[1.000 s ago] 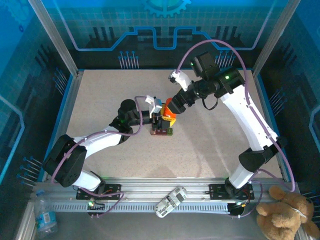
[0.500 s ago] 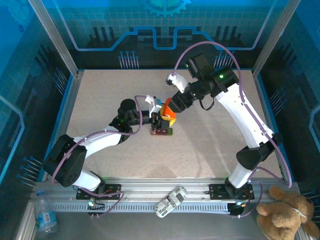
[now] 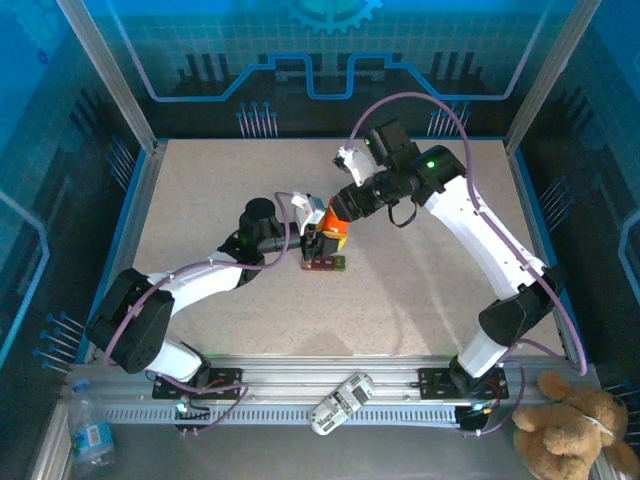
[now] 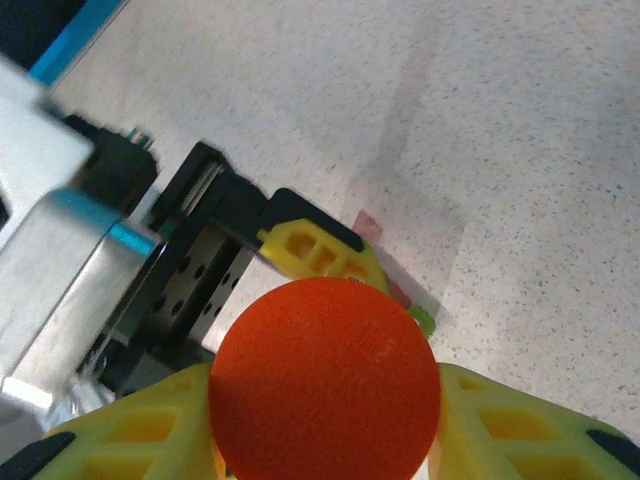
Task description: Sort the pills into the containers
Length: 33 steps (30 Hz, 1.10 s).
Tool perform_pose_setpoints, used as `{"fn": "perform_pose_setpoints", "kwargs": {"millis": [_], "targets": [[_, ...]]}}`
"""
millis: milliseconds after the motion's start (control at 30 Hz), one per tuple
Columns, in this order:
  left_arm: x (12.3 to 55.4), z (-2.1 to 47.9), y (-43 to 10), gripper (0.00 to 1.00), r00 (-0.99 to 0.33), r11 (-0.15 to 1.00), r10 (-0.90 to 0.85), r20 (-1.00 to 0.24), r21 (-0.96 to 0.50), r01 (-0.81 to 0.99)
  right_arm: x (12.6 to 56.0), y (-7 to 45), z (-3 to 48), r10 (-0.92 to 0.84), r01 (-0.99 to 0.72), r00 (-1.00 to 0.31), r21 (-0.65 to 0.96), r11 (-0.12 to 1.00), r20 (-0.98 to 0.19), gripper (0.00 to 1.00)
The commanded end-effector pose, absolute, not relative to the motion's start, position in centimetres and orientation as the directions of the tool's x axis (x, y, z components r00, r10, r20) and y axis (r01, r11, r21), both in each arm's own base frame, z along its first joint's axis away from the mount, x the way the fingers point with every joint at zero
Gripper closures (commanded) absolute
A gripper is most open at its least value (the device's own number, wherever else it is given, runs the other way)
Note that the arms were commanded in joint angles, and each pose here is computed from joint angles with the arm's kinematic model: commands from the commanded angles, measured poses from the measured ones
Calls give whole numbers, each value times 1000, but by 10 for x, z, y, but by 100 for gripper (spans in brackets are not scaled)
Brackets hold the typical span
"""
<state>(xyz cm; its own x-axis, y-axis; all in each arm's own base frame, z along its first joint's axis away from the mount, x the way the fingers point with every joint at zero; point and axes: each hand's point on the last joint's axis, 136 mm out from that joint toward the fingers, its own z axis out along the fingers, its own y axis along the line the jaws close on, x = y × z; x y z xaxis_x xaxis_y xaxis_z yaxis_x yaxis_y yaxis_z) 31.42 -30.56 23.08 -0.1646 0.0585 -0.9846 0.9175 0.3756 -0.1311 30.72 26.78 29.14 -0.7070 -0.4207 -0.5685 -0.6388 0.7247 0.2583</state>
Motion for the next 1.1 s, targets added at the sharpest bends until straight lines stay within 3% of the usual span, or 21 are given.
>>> {"fn": "perform_pose_setpoints", "kwargs": {"millis": [0, 400, 867, 1067], "targets": [[327, 300, -298, 100, 139, 464, -31, -990, 109, 879, 309, 277, 250, -308, -479, -822, 290, 828, -479, 59], [327, 296, -295, 100, 134, 478, -53, -990, 92, 874, 318, 274, 267, -254, -470, -810, 326, 820, -529, 53], [328, 287, -299, 100, 91, 454, -67, -994, 51, 889, 309, 230, 360, -120, -526, -732, 443, 726, -671, 12], [317, 290, -302, 100, 79, 403, -72, -994, 43, 914, 290, 216, 375, -180, -614, -672, 404, 678, -719, 8]]}}
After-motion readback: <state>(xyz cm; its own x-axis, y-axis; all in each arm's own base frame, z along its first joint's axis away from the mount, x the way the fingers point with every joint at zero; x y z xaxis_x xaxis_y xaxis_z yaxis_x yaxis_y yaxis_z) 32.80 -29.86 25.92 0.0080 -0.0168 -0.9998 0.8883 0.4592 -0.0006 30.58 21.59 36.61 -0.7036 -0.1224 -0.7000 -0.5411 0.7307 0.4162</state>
